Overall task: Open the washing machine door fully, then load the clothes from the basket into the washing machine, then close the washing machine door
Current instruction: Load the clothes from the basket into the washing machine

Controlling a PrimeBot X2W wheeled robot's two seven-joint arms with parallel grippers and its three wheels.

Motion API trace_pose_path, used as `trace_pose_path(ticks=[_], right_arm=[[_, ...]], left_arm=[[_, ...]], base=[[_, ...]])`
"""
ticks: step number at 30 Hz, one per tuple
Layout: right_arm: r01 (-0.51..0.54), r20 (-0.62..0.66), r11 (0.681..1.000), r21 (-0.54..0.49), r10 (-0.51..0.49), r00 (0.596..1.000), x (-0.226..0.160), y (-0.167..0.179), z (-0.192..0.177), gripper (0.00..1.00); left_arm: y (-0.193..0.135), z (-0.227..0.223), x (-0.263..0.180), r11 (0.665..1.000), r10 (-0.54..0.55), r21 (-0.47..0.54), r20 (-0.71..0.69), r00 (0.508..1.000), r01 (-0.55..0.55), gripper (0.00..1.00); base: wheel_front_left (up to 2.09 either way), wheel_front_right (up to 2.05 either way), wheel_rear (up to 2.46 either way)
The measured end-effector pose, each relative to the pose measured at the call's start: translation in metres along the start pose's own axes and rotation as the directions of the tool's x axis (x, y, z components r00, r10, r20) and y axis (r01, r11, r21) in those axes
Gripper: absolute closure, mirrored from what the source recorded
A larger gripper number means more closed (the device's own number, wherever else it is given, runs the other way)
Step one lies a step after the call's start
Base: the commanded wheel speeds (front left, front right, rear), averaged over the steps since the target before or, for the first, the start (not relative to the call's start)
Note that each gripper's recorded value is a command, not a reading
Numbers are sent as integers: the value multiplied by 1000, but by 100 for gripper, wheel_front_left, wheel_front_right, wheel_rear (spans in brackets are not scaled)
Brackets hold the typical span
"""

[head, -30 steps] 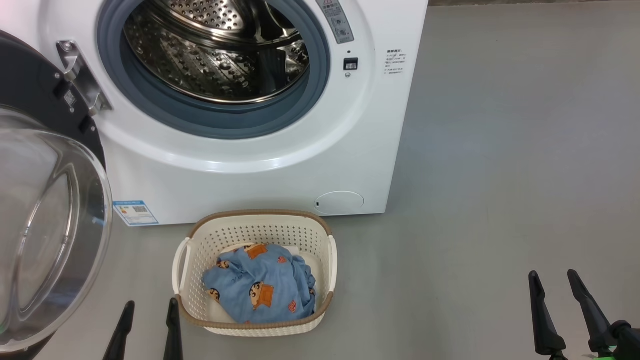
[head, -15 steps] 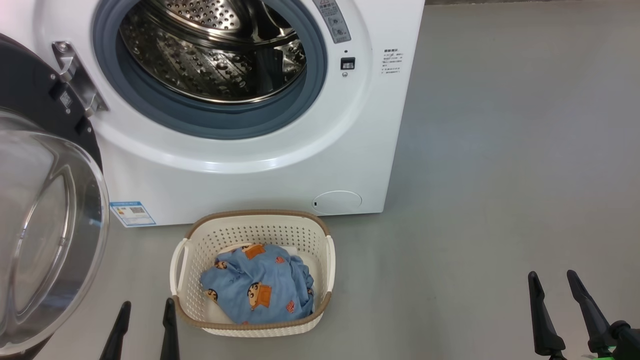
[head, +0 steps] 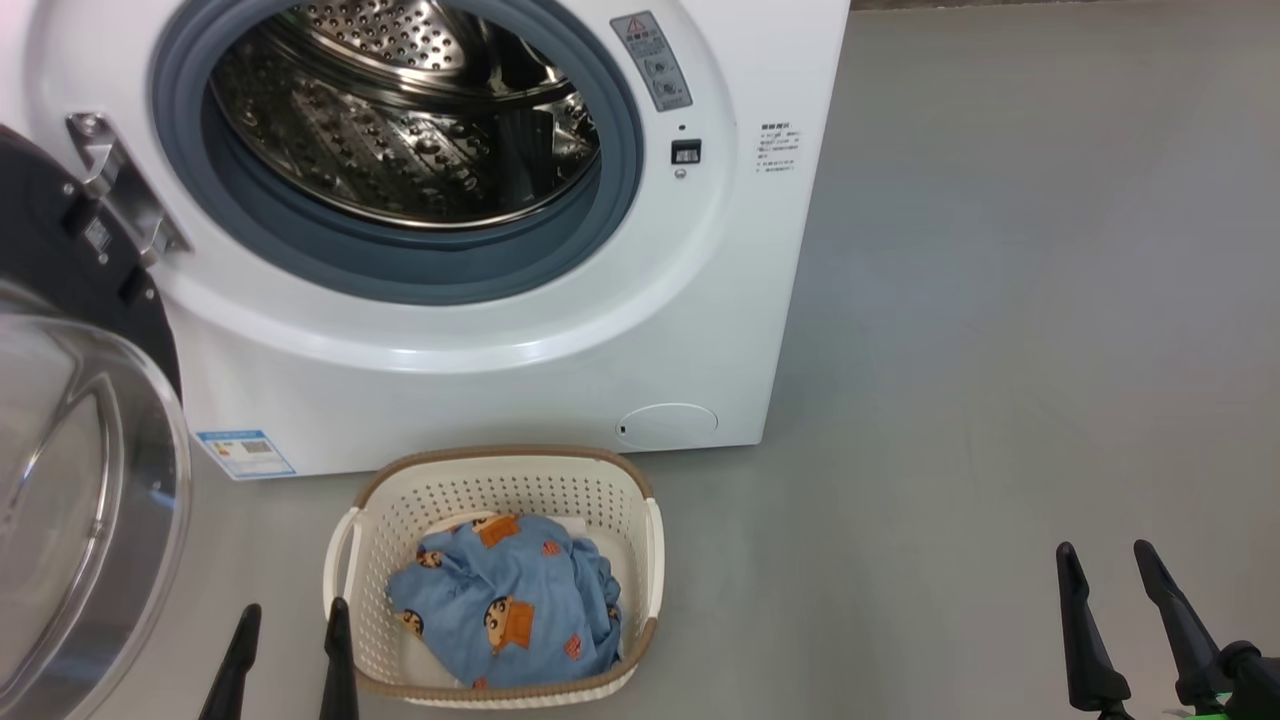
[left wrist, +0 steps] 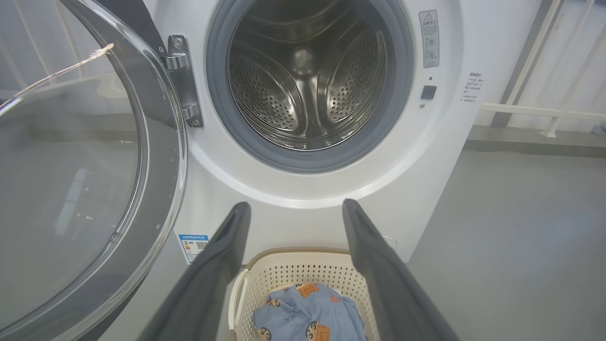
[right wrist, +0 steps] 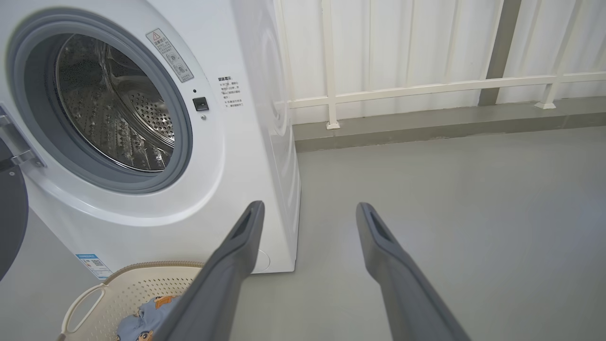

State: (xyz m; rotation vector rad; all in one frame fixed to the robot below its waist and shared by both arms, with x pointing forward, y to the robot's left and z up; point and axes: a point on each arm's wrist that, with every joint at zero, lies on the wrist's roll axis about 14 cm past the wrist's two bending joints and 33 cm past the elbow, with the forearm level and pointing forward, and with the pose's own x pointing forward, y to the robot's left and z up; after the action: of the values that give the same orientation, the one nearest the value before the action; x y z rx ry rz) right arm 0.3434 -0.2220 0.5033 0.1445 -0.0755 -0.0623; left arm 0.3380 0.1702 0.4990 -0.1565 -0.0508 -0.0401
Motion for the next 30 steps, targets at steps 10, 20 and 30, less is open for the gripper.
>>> trace_pose_path(ticks=[10, 20, 30], right_arm=[[2, -7, 1000, -1, -2, 1000, 1, 0, -2, 0], [2, -17, 1000, -1, -2, 1000, 2, -1, -5, 0], [7, -26, 1000, 0, -7, 1000, 3, -1, -8, 0]], left_arm=[[1, -4, 0, 1000, 3, 0, -12, 1000, -3, 0], [4, -7, 2, 1000, 12, 4, -23, 1000, -12, 0], [3, -11, 3, 1000, 6, 12, -35, 999, -6, 0]], base=[[90, -90, 0], [58, -58, 0], [1, -1, 0]])
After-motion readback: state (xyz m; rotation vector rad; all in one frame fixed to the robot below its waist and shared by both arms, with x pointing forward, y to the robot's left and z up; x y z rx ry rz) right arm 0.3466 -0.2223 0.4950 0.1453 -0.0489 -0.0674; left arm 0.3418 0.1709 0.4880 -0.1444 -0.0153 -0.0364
